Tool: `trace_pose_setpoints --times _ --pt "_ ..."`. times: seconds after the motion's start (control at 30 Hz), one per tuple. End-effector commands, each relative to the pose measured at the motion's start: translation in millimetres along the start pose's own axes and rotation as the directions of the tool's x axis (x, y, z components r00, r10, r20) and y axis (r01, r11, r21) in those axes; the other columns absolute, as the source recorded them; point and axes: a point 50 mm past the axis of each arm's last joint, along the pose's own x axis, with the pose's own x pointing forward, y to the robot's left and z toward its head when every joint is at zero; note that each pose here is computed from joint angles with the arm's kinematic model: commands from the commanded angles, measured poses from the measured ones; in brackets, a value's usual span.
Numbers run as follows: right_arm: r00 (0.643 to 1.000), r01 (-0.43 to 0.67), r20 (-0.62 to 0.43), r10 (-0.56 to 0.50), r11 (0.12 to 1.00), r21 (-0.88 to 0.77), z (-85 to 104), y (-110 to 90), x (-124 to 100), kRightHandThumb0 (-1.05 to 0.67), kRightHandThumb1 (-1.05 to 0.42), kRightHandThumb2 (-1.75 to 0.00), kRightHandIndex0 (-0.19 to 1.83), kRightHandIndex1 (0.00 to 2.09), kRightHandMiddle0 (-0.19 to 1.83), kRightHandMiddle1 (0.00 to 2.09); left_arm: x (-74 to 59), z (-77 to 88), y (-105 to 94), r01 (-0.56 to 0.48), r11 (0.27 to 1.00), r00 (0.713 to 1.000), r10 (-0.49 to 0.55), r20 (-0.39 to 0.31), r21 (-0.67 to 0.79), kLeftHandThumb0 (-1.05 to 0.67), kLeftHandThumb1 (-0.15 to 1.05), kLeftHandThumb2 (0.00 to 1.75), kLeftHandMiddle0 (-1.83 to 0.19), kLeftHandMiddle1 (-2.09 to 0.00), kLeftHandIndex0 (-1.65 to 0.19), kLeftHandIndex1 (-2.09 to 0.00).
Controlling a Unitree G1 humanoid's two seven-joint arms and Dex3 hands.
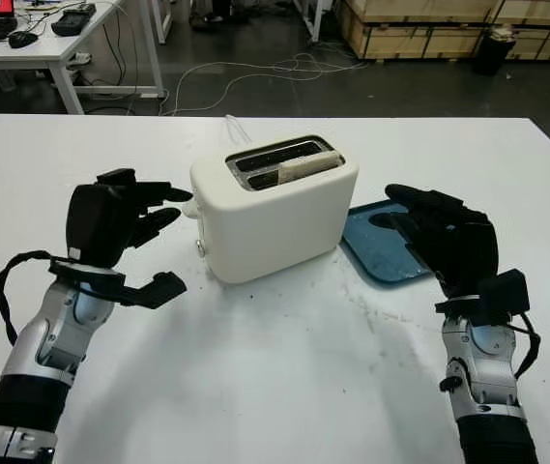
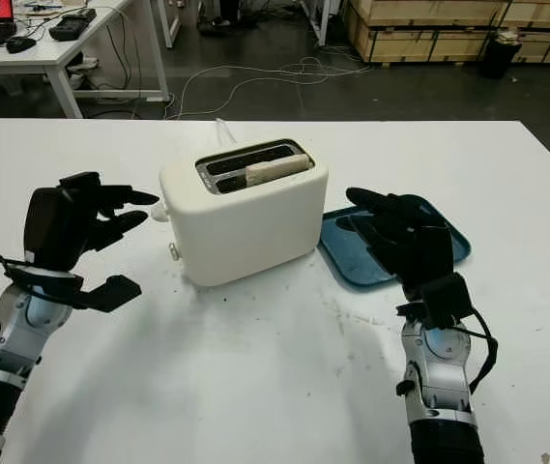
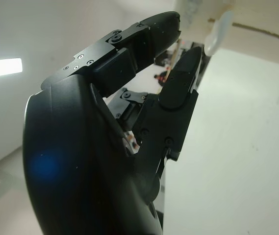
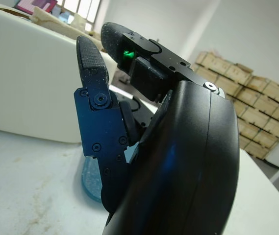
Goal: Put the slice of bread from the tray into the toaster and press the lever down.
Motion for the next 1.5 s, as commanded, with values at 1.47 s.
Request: trace_pose_setpoints --times 1.47 --pt "1.0 0.007 0.005 -0.007 1.0 0.02 0.2 1.7 -2.1 -0.41 -0.91 0.0 0.99 0.5 1.07 0.0 11.4 -0.1 -2.0 0.187 0.98 0.982 -0.187 -0.004 0.066 -0.22 0.86 0.0 -0.88 -1.57 -1.14 -0.31"
